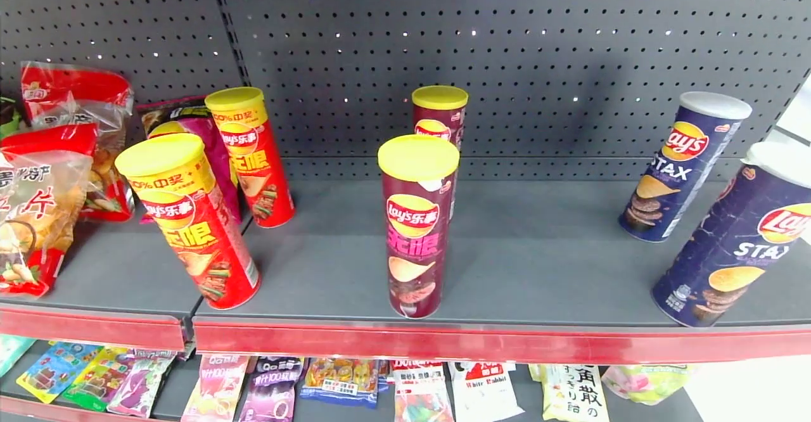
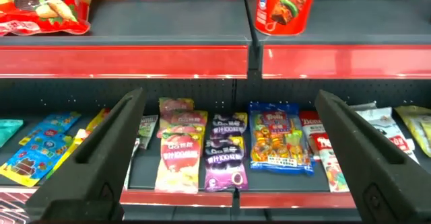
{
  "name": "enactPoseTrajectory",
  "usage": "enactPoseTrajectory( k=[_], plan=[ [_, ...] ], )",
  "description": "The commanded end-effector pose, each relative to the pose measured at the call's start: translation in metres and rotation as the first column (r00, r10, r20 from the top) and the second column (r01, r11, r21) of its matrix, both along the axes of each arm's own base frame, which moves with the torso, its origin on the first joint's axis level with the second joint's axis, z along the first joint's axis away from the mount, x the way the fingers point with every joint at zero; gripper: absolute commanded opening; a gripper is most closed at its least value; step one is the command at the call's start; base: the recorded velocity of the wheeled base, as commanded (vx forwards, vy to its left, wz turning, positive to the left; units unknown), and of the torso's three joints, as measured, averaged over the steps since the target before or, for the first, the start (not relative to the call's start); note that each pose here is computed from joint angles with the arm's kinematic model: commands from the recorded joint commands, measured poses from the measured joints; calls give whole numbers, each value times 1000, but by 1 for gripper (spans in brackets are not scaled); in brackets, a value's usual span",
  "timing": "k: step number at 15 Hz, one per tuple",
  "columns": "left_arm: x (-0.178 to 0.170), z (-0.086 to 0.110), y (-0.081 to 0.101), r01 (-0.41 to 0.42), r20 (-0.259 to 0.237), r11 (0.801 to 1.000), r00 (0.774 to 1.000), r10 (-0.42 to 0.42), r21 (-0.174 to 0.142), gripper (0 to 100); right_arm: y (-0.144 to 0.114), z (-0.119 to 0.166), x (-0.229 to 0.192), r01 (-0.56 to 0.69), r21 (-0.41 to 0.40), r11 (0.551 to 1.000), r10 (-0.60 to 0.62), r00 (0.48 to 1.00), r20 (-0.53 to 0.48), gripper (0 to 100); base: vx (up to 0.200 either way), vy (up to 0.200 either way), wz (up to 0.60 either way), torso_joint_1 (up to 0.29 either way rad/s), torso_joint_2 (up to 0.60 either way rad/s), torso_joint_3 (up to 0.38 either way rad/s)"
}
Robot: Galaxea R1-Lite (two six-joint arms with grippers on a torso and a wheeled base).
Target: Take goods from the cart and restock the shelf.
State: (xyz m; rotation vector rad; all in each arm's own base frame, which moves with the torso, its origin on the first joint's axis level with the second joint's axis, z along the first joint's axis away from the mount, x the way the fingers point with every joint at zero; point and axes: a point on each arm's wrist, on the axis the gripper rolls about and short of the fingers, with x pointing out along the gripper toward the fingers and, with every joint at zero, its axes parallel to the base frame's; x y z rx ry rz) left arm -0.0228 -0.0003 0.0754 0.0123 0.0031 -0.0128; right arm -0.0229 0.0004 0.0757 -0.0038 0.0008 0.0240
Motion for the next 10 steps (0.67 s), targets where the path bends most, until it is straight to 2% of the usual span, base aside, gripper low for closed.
enactPoseTrajectory(
  k=[1,10],
  plan=[
    [0,0,0,0,0,1000,1000,0,0,100,0,0,0,0,1,1000,1,1000,-1,100,0,0,0,0,0,0],
    [0,0,0,1,2,1000,1000,-1,0,100,0,0,0,1,1,1000,-1,1000,1,100,0,0,0,0,0,0]
  ],
)
